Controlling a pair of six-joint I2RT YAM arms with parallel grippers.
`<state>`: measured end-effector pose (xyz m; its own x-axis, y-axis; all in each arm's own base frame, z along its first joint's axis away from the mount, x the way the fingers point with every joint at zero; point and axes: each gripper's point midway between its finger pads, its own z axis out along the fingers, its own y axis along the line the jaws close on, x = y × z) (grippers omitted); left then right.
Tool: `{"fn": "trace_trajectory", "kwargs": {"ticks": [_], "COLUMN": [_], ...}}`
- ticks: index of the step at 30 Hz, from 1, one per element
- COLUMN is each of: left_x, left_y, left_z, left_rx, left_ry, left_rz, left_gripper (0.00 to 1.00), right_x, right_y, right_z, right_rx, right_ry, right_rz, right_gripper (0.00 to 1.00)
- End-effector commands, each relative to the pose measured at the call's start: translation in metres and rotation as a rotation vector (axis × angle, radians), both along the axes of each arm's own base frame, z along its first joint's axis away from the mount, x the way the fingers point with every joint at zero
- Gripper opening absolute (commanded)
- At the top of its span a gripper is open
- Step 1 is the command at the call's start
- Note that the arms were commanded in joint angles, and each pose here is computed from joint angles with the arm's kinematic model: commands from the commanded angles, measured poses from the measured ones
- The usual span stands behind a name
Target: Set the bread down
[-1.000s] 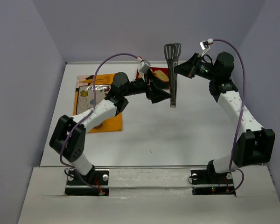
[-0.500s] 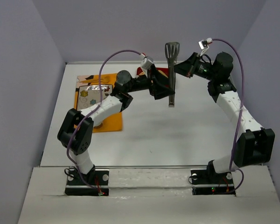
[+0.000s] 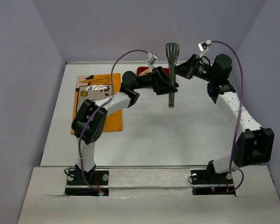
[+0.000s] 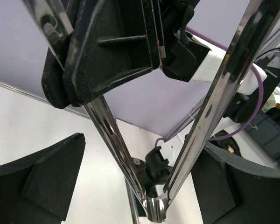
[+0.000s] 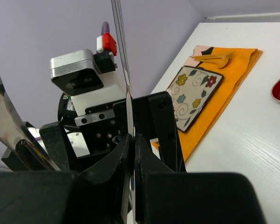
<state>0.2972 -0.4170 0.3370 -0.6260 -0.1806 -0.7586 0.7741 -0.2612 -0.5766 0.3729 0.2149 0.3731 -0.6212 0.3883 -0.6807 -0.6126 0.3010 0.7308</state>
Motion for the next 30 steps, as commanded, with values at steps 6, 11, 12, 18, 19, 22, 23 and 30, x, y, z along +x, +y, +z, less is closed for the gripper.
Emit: {"fn": "trace_trajectory", "kwargs": {"ticks": [6, 11, 12, 18, 19, 22, 23, 30], "left_x": [-0.032, -0.032, -0.033, -0.037, -0.038, -0.039, -0.04, -0.046], "left_y": [0.021, 0.025, 0.025, 0.029, 0.029, 0.03, 0.03, 0.033], "left_z": [0.062, 0.074, 0.075, 0.082, 0.082, 0.081, 0.08, 0.082], "left_rx": [-0.206, -0.228, -0.229, -0.244, -0.245, -0.24, -0.239, -0.241], "left_ry": [-0.28, -0.342, -0.343, -0.373, -0.373, -0.371, -0.374, -0.399], "left_rz": [-0.039, 0.018, 0.021, 0.033, 0.033, 0.03, 0.026, 0.012], "left_gripper": [0.94, 0.83, 0.82, 0.77, 0.76, 0.72, 0.71, 0.63], "right_x": [-0.018, -0.023, -0.022, -0.026, -0.027, -0.026, -0.025, -0.018], "right_y": [0.004, 0.005, 0.005, 0.008, 0.008, 0.007, 0.007, 0.007], "right_z": [0.018, 0.01, 0.009, 0.01, 0.011, 0.017, 0.018, 0.024], "right_rx": [0.002, 0.01, 0.01, 0.032, 0.034, 0.046, 0.05, 0.077], "right_ry": [-0.106, -0.082, -0.082, -0.087, -0.089, -0.109, -0.116, -0.123], "right_rz": [0.05, 0.067, 0.067, 0.079, 0.075, 0.056, 0.052, 0.041], "right_gripper": [0.07, 0.07, 0.07, 0.07, 0.07, 0.07, 0.07, 0.07]}}
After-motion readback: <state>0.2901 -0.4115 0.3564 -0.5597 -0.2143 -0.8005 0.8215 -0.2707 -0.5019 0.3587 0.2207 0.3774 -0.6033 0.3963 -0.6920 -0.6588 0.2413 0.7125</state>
